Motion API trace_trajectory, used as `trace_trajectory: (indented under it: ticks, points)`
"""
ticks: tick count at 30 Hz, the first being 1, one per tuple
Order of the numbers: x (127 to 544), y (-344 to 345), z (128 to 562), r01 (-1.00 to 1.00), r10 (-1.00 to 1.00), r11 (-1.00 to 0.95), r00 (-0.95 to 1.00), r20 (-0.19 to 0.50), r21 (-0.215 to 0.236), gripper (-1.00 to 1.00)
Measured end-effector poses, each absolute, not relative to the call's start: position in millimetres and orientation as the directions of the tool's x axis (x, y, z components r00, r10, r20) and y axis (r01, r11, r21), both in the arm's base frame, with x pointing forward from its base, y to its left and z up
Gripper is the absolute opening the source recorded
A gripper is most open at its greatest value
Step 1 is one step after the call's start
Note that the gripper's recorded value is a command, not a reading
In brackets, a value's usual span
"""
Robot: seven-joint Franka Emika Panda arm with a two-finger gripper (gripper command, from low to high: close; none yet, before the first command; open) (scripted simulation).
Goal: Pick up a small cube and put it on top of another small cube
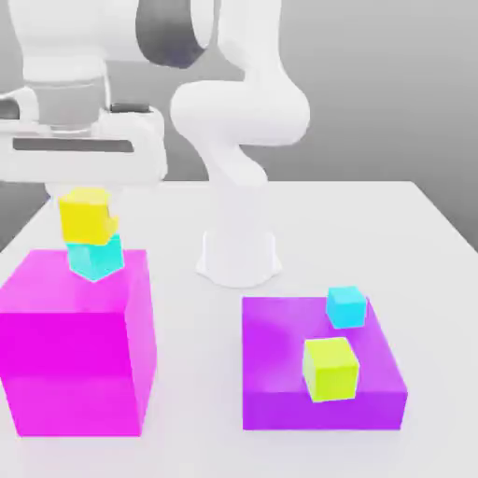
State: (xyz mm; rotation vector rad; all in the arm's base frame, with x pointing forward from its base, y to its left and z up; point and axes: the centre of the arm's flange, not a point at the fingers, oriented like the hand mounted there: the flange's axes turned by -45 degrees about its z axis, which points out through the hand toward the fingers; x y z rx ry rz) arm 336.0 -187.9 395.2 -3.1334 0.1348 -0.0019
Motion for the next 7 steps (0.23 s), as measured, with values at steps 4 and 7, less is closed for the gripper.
trace_trajectory:
  ticks: [4,7]
  points:
    - [335.8,-188.4,396.9,-0.086,-0.086,-0.996,0.996,0.000,-0.001,1.00]
    - [336.5,-188.8,433.2,-0.087,-0.087,-0.996,0.996,0.000,0.000,1.00]
